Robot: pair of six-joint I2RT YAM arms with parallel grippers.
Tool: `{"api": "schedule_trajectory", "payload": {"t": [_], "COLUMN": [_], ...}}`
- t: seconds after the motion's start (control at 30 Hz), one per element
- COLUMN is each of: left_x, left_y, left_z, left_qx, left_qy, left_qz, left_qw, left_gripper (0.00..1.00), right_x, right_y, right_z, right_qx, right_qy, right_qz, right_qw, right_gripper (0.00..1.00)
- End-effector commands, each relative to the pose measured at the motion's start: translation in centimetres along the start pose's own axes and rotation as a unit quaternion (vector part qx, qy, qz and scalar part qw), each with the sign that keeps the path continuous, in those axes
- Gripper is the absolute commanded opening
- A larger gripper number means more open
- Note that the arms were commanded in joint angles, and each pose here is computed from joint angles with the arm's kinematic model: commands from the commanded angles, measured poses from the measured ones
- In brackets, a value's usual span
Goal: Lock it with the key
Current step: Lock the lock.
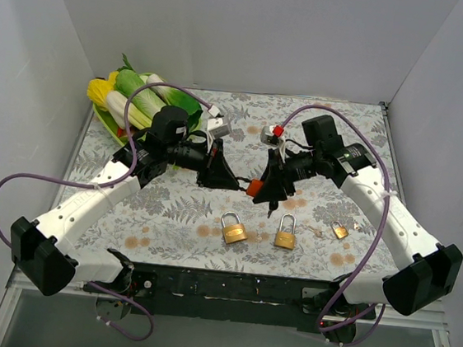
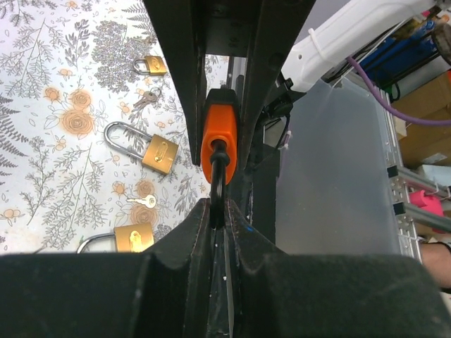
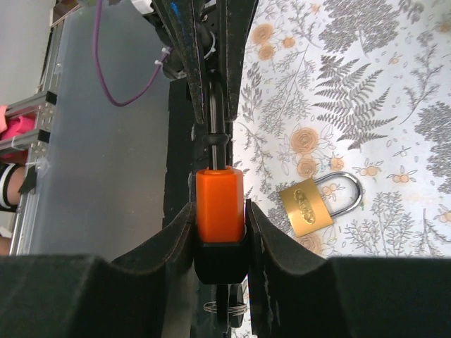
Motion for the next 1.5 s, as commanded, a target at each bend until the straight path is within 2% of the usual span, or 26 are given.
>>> {"api": "schedule_trajectory", "payload": {"t": [0.0, 0.3, 0.57, 0.77, 1.17, 1.47], "left_x": [-1.9, -2.5, -2.9, -3.3, -3.4, -3.9], "left_y": [-1.3, -0.5, -0.4, -0.9, -2.0, -1.9], "left_z": [-1.9, -2.3, -3.0, -3.0, -3.3, -3.8], "left_qx": [-0.048, -0.061, 0.037, 0.061, -0.007, -0.015], "left_qy": [-0.068, -0.073, -0.070, -0.076, -0.077, -0.088], "left_qz": [0.021, 0.019, 0.004, -0.007, -0.003, 0.002], "left_qw": [0.996, 0.995, 0.997, 0.995, 0.997, 0.996], "left_gripper": [0.00, 0.00, 0.00, 0.00, 0.00, 0.00], "right_x": [-1.3, -1.6, -1.2, -1.1, -1.7, -2.2], "right_y": [4.3, 4.7, 5.3, 5.7, 5.4, 6.0], "right_z": [3.1, 2.8, 1.9, 2.8, 4.3, 4.4], "right_qx": [0.141, 0.129, 0.189, 0.191, 0.143, 0.140], "right_qy": [0.109, 0.125, 0.018, 0.052, 0.147, 0.147], "right_qz": [-0.039, -0.035, -0.065, -0.067, -0.043, -0.048], "right_qw": [0.983, 0.983, 0.980, 0.978, 0.978, 0.978], "right_gripper": [0.01, 0.01, 0.01, 0.01, 0.01, 0.01]}}
Point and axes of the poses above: each gripper's point midway between its finger pads, its own x axis back along the fingers, its own z axis along the line the jaws close on, y = z × x, the point moved 8 cm from there along x, back along the fingers, and after that the axes turned 12 degrees about -x, right-handed, at the moved point
